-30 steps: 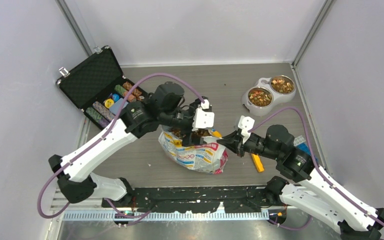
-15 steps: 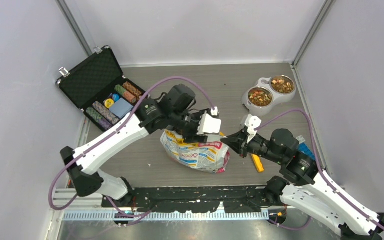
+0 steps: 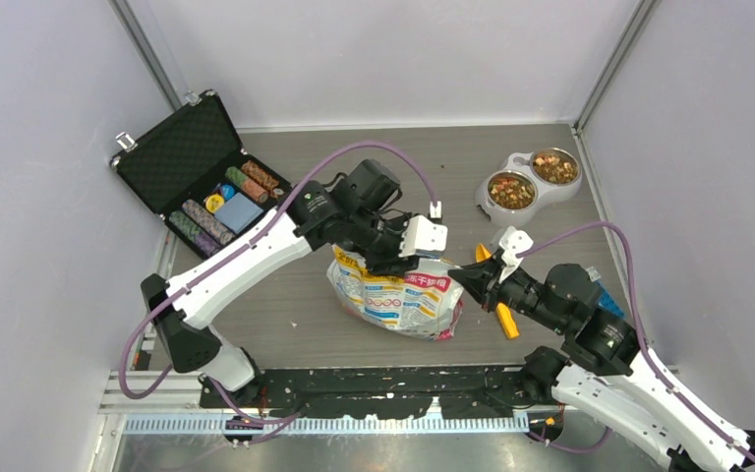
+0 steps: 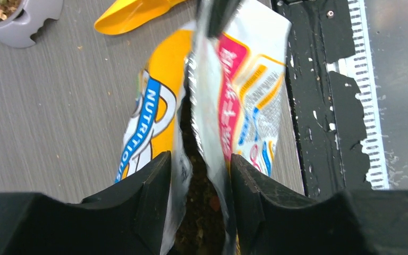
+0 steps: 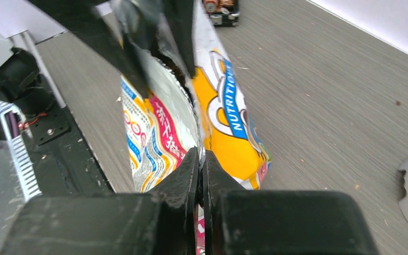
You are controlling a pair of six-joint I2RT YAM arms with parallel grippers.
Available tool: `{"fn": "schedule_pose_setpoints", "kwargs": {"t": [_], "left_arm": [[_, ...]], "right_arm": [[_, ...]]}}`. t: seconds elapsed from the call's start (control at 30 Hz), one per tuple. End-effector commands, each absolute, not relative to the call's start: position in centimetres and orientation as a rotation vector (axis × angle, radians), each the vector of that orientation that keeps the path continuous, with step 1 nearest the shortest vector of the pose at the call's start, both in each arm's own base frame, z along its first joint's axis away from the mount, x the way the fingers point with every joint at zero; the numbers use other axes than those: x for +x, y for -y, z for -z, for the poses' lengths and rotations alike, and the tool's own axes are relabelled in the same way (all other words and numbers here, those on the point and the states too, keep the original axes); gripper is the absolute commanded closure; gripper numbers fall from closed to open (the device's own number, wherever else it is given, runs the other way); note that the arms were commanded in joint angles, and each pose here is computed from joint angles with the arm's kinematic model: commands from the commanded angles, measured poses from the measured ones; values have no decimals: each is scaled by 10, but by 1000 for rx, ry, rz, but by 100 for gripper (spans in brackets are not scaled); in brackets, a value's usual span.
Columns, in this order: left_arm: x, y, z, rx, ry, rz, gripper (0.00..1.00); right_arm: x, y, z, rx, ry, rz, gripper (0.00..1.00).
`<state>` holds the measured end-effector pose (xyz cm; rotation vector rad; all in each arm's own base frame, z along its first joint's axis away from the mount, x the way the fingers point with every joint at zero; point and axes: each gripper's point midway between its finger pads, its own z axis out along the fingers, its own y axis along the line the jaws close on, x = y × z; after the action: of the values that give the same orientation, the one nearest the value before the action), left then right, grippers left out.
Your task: Serve the pet food
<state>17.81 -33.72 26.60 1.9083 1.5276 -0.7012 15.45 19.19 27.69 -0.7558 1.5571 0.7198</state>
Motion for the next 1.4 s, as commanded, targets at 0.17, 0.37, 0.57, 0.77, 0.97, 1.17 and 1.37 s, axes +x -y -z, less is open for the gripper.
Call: {"fn": "schedule_pose_setpoints", "kwargs": {"t": [0.17,0.37,0.57,0.77,0.97,1.17,1.37], "left_arm": [[170,304,-264,1950,-1540,629,67],[182,305,-264,1926,-1620,597,100],[202,292,-272,1735,-1751,503,100],[262,263,-313,1147,-1891,183,100],[238,281,-346,1007,-1958,444,100],[244,272,-329,942,-1976,361,70],[256,251,-379,631,-1888,377,1]], "right_arm": [[169,-128,-411,-247,-1121,-659,95],[171,-117,-408,-207,-1166,-622,95],[169,-87,-410,-123,-1172,-533,95],[140,-101,-419,-362,-1082,-554,95],[123,-147,-406,-643,-1078,-660,95],[141,-157,-394,-648,-1170,-636,95],[131,-163,-390,-692,-1159,-683,95]]}}
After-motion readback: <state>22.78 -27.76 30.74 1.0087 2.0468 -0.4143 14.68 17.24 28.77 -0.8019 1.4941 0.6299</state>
